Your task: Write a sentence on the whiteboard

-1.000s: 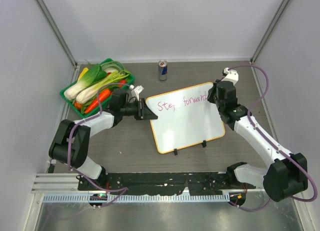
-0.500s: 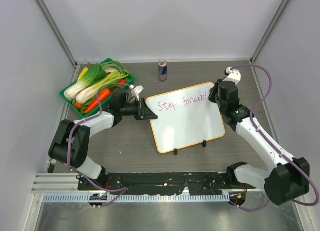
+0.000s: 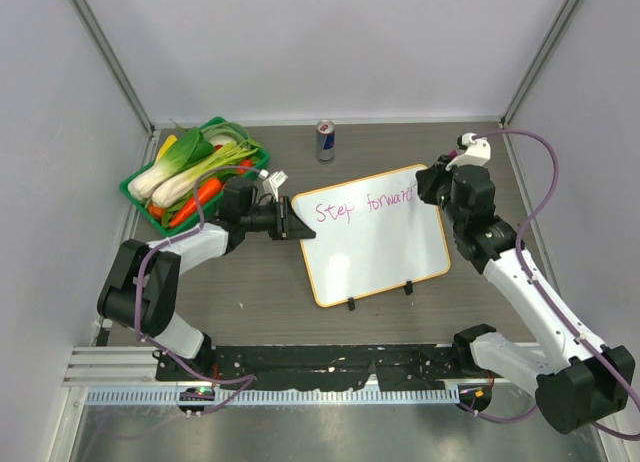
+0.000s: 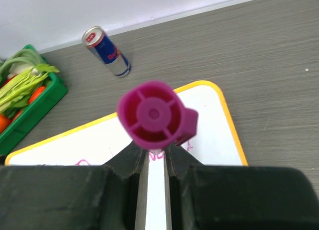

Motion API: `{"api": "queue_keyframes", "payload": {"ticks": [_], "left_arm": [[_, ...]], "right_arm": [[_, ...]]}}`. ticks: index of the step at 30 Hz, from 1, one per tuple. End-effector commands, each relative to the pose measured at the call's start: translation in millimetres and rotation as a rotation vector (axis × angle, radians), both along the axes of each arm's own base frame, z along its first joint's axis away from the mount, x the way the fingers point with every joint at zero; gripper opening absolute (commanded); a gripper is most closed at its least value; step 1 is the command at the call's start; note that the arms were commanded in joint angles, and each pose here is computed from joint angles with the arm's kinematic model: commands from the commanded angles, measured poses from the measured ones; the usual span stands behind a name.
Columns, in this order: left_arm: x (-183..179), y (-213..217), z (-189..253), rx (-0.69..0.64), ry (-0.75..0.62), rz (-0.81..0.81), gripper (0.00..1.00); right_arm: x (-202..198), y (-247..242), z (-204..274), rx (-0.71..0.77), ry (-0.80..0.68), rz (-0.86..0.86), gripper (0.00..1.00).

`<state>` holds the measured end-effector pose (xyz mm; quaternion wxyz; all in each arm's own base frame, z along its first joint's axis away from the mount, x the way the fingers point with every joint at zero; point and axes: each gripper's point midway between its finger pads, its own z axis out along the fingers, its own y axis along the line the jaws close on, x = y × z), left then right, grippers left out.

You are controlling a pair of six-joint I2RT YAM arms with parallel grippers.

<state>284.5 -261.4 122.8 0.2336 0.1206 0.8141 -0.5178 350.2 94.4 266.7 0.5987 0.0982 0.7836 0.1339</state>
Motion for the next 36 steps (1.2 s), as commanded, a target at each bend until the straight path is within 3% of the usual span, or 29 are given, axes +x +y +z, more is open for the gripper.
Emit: {"api": "queue_keyframes", "payload": {"ticks": [1,8,25,36], "left_arm": [[-9.7,6.3,-36.7,0.153,-0.02,-0.001,0.0],[-9.2,12.8,-31.8,0.184,-0.081,0.046,0.0],[0.1,4.7,-29.0,0.127,-0.116,0.078,0.0],[-3.5,5.9,-25.3,0.134,-0.158,0.067,0.0]], "right_arm": [[-10.3,21.6,15.2,0.042,-0.06,0.139,0.01],[-34.7,35.7,14.2,0.071,-0.063,0.252,0.01],[-61.2,40.7,-13.4,0.084,-0.063,0.288,0.01],[-73.2,108.8,-0.4,0.037,-0.132,0.45,0.01]]}}
